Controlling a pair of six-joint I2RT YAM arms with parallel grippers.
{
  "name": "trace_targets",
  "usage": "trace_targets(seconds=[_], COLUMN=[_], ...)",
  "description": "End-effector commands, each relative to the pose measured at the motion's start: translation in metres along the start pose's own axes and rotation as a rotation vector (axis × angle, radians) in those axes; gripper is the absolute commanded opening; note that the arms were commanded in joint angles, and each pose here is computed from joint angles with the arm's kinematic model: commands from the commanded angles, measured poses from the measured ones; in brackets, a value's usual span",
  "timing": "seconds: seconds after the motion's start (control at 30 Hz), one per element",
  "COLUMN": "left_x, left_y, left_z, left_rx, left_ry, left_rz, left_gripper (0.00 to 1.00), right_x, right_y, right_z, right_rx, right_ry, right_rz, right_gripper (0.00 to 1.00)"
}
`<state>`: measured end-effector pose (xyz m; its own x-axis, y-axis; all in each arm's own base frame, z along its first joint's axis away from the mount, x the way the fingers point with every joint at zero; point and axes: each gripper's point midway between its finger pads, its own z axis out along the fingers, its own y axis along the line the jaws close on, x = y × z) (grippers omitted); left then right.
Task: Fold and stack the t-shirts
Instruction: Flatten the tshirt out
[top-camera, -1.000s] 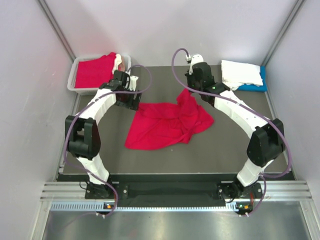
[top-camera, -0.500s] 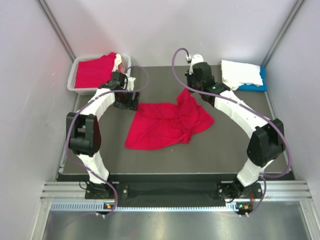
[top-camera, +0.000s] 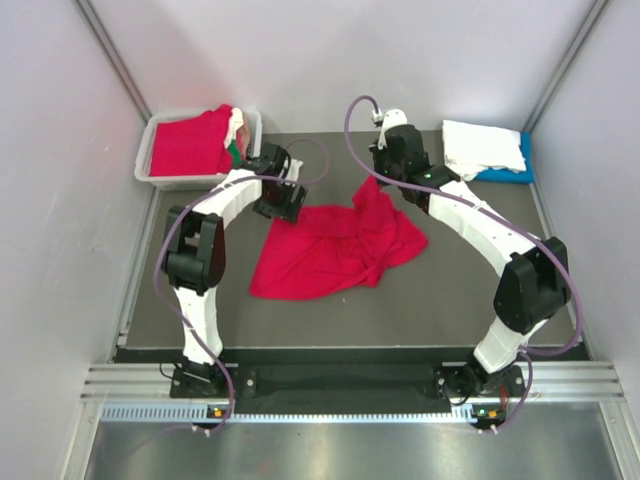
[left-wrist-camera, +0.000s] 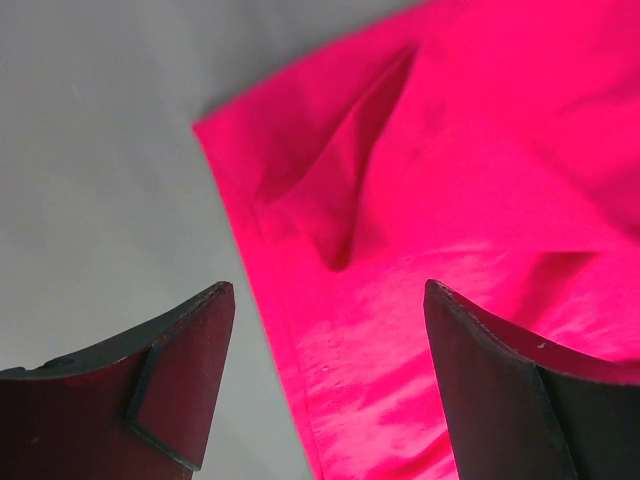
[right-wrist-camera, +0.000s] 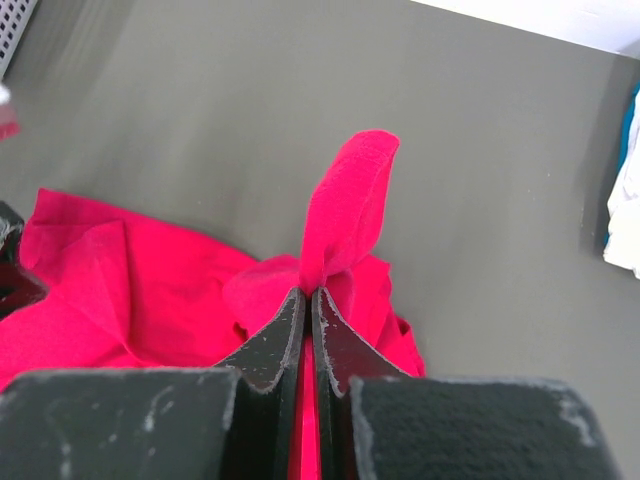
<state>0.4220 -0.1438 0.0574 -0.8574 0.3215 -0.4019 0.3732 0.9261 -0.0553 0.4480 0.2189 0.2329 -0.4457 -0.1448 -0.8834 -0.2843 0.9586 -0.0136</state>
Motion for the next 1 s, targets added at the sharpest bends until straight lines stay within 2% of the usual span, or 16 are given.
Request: trace_targets(seconds=[0.0, 0.17, 0.23, 0.33, 0.53, 0.97], left_x=[-0.048, -0.062, -0.076, -0.077, -0.063, -0.047], left_y=[-0.011, -0.031, -0.039, -0.043, -0.036, -0.038], left_z=[-0.031, -0.04, -0.048, -0.043, -0.011, 0.026], left_rx=[-0.026, 0.001, 0.013, 0.023, -0.008, 0.011], left_ry=[-0.119, -0.168, -0.251, -0.293, -0.228, -0.129], left_rz=[0.032, 0.062, 0.066, 0.056, 0.041, 0.039], left_gripper=[0.81, 0.81, 0.81, 0.81, 0.8, 0.78], right_x=[-0.019, -0.02, -0.02, -0.022, -0.023, -0.022], right_y=[0.0, 0.002, 0.002, 0.001, -0.001, -0.001], right_z=[-0.003, -0.003, -0.003, -0.004, -0.007, -0.01], right_rx=[-0.015, -0.023, -0.025, -0.022, -0.018, -0.019], right_ry=[-0.062, -0.064, -0.064, -0.069, -0.069, -0.074], right_rz=[0.027, 0.025, 0.021, 0.022, 0.019, 0.031], right_gripper=[0.0, 0.0, 0.0, 0.0, 0.0, 0.0])
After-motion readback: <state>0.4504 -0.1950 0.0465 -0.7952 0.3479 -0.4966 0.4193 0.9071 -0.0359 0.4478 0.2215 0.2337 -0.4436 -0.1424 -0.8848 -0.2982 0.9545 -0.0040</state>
